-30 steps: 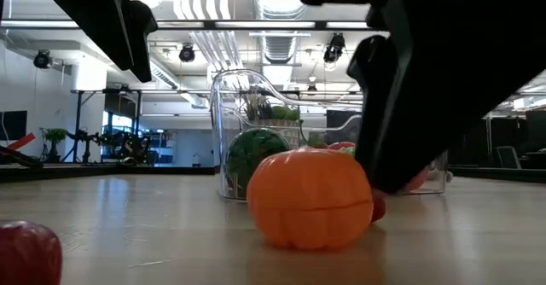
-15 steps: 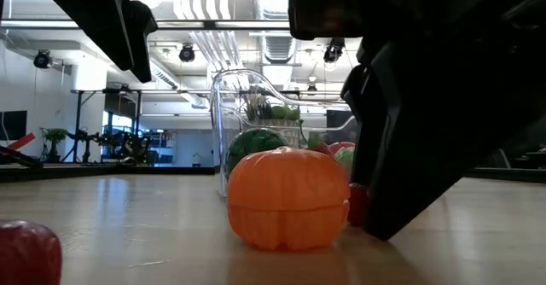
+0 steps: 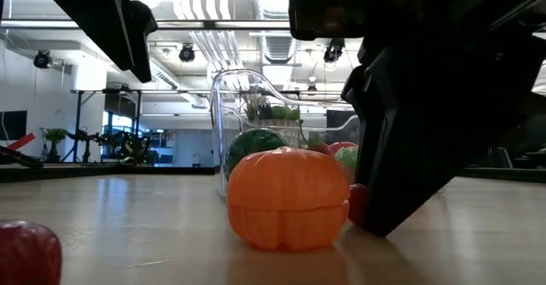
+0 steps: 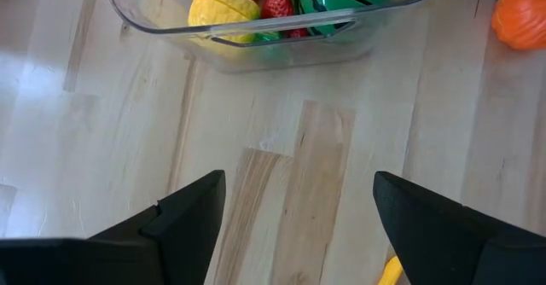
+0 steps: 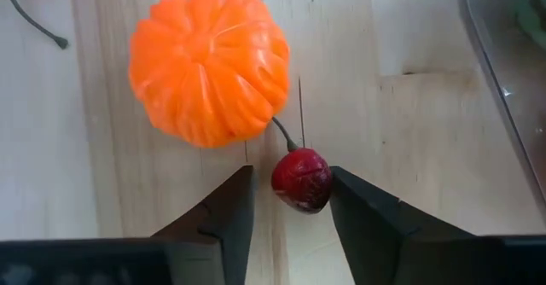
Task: Pick and placing Produce into tupperware
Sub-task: Put the cherry into the transparent bin
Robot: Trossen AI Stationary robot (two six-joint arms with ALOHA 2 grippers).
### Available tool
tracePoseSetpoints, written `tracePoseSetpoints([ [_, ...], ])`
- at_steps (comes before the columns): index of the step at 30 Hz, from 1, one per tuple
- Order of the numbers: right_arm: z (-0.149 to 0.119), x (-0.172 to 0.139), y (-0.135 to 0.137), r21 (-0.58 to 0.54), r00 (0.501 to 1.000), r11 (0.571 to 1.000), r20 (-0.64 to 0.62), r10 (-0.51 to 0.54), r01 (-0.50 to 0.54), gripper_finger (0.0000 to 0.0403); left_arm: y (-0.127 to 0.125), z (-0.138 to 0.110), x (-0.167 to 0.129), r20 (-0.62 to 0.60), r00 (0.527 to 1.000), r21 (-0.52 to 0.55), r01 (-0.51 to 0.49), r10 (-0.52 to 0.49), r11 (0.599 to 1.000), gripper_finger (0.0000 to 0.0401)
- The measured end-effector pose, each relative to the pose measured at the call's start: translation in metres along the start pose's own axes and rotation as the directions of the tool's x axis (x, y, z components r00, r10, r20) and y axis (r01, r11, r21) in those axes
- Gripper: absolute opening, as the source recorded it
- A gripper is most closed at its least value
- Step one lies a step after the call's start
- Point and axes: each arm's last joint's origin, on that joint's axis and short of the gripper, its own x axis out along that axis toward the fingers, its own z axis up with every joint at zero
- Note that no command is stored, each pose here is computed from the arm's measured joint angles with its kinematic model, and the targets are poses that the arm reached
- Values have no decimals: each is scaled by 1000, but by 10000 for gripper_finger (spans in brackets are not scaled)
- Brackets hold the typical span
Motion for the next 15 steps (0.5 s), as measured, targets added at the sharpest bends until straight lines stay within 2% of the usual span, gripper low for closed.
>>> tracePoseSetpoints([
  [9, 1, 1, -2, 33, 1000, 999, 0, -3, 3, 108, 0, 0, 0, 0, 1000, -2, 0, 0, 1000, 283],
  [15, 1, -1, -4, 142, 1000, 990, -2, -21, 22, 91, 0, 0, 0, 0, 1000, -2, 0, 0, 1000, 283],
])
